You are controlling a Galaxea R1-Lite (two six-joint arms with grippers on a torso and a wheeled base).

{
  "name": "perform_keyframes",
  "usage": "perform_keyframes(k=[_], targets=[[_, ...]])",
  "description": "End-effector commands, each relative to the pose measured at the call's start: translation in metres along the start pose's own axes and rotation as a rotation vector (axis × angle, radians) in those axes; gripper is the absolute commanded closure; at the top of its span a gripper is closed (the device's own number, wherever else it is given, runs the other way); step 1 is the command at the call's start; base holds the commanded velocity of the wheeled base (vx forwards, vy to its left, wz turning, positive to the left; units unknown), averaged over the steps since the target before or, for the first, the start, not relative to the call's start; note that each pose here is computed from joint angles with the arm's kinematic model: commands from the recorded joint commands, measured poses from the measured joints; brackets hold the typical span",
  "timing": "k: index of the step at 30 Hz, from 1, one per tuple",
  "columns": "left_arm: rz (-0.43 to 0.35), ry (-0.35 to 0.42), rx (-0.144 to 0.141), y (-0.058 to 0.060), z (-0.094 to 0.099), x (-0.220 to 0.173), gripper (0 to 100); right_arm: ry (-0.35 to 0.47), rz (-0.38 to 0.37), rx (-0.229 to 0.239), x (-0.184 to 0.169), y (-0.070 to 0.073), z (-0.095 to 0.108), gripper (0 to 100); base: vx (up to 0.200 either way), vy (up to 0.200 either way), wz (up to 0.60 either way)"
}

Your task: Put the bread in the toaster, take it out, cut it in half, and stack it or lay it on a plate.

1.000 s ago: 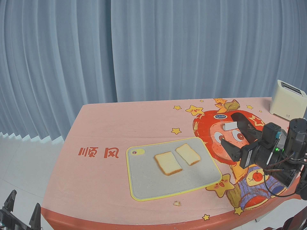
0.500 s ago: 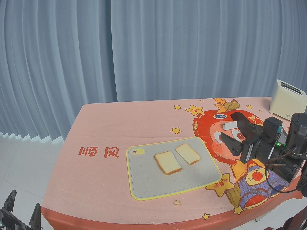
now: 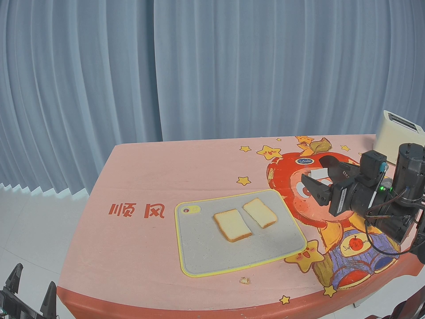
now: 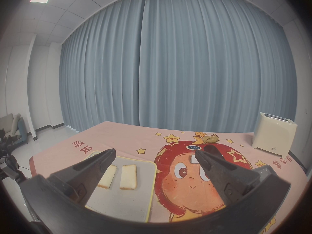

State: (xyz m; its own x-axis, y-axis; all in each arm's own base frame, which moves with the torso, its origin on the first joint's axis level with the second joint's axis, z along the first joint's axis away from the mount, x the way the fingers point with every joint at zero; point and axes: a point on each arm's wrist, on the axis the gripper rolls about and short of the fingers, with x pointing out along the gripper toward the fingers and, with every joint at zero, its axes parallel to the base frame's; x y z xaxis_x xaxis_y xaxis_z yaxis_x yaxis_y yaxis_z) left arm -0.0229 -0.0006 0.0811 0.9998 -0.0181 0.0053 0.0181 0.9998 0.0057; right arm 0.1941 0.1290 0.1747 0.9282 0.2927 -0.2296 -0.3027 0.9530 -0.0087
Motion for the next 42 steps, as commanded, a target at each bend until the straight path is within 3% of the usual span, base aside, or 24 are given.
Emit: perform_keyframes(k=[1,9,26,36,42], targets=[[0.001,0.001,0.001,0.0,-0.005,0.0,0,0.003,-0.003,0.0,0.002,0.0,0.002,0,0.0,0.0,0.0],[0.001,0.001,0.001,0.0,-0.005,0.0,0,0.024,0.0,0.0,0.01,-0.002,0.018,0,0.0,0.0,0.0],[0.001,0.001,0.001,0.0,-0.005,0.0,0,0.093,-0.054,-0.011,0.052,-0.007,0.01,0,0.0,0.0,0.0],[0.001,0.001,0.001,0.0,-0.005,0.0,0,0.076,-0.053,-0.015,0.055,-0.007,0.016,0,0.0,0.0,0.0],[0.001,0.001,0.001,0.0,-0.005,0.0,0,0.069,-0.006,-0.014,0.055,-0.007,0.018,0,0.0,0.0,0.0]])
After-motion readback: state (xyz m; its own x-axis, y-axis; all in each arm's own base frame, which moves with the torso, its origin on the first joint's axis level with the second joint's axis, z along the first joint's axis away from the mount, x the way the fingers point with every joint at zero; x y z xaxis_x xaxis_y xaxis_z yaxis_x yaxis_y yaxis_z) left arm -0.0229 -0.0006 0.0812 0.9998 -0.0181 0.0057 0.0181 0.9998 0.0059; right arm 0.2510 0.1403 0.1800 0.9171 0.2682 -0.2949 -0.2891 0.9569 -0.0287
